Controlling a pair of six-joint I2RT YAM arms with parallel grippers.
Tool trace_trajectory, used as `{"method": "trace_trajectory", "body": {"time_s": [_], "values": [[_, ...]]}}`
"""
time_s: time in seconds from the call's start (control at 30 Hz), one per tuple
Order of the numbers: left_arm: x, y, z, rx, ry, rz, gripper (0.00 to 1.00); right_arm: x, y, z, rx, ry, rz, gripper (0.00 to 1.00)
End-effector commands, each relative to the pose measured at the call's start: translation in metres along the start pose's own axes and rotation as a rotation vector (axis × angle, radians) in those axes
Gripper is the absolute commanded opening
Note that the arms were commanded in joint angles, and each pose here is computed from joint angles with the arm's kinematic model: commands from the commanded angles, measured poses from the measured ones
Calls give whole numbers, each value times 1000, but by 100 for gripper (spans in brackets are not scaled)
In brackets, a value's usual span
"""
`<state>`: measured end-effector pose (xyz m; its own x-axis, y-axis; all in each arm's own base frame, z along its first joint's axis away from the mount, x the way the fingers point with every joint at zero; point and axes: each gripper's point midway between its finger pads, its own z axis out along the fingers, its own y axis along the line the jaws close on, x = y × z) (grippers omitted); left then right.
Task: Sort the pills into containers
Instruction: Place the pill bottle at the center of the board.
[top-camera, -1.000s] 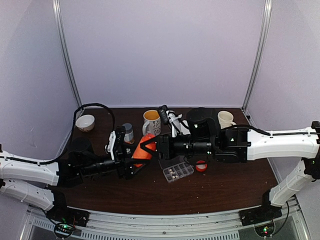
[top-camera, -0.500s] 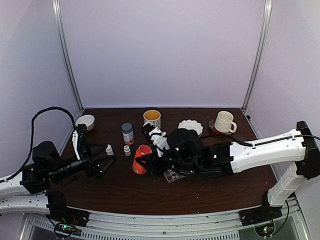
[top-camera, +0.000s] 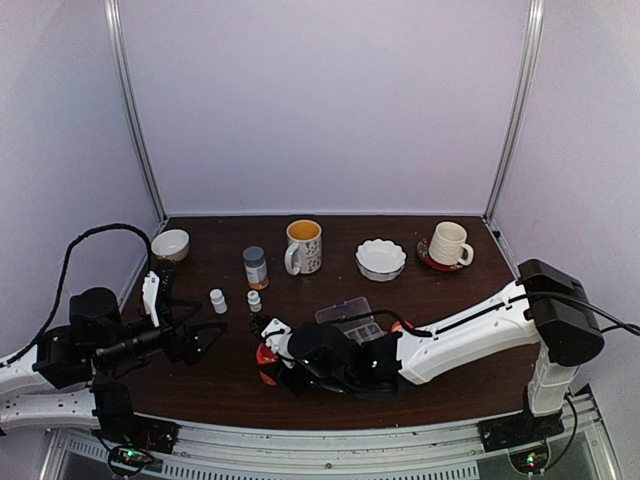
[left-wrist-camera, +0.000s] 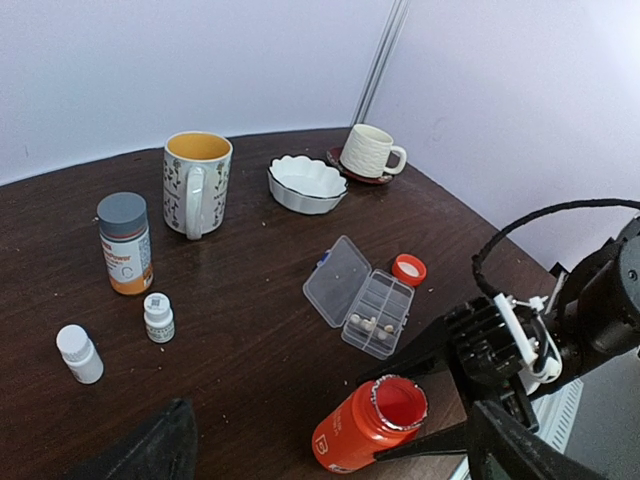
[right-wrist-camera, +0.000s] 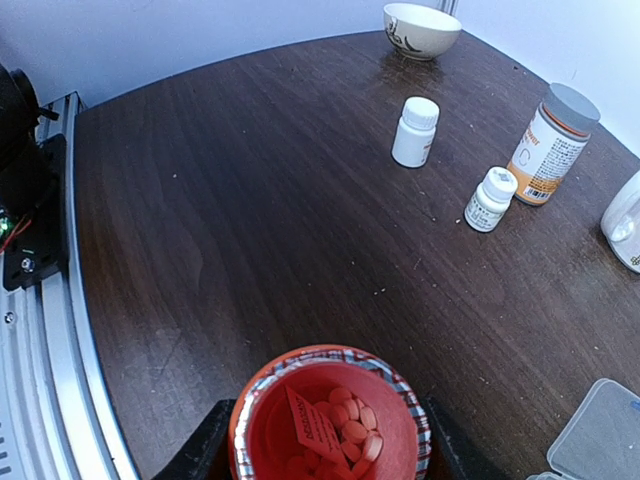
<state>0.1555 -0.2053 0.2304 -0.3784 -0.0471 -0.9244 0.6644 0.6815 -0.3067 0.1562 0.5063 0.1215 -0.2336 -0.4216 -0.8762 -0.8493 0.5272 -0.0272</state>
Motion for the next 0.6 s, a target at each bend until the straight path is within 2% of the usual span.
{"method": "trace_trajectory", "body": {"time_s": [0.0,0.17,0.27,0.37,0.4,0.43,0.57], "values": [[-24,-5,-10,21,-78,-16,97,-6,3,7,41,-43,-25,40],[-19,-6,-7,28,-66,-14,96,10,3,14,52,-19,-38,44],[-17,-6,-5,30,-57,-12,96,14,4,14,58,-14,-50,60],[-16,-7,-4,34,-52,-4,96,9,2,9,70,-25,-60,88],[-15,-7,-4,33,-49,-2,96,5,1,6,71,-33,-60,95],[-15,-8,-3,35,-48,-1,96,1,1,2,73,-40,-61,99],[-16,-9,-2,36,-45,2,97,-18,-2,-18,72,-63,-66,100]]}}
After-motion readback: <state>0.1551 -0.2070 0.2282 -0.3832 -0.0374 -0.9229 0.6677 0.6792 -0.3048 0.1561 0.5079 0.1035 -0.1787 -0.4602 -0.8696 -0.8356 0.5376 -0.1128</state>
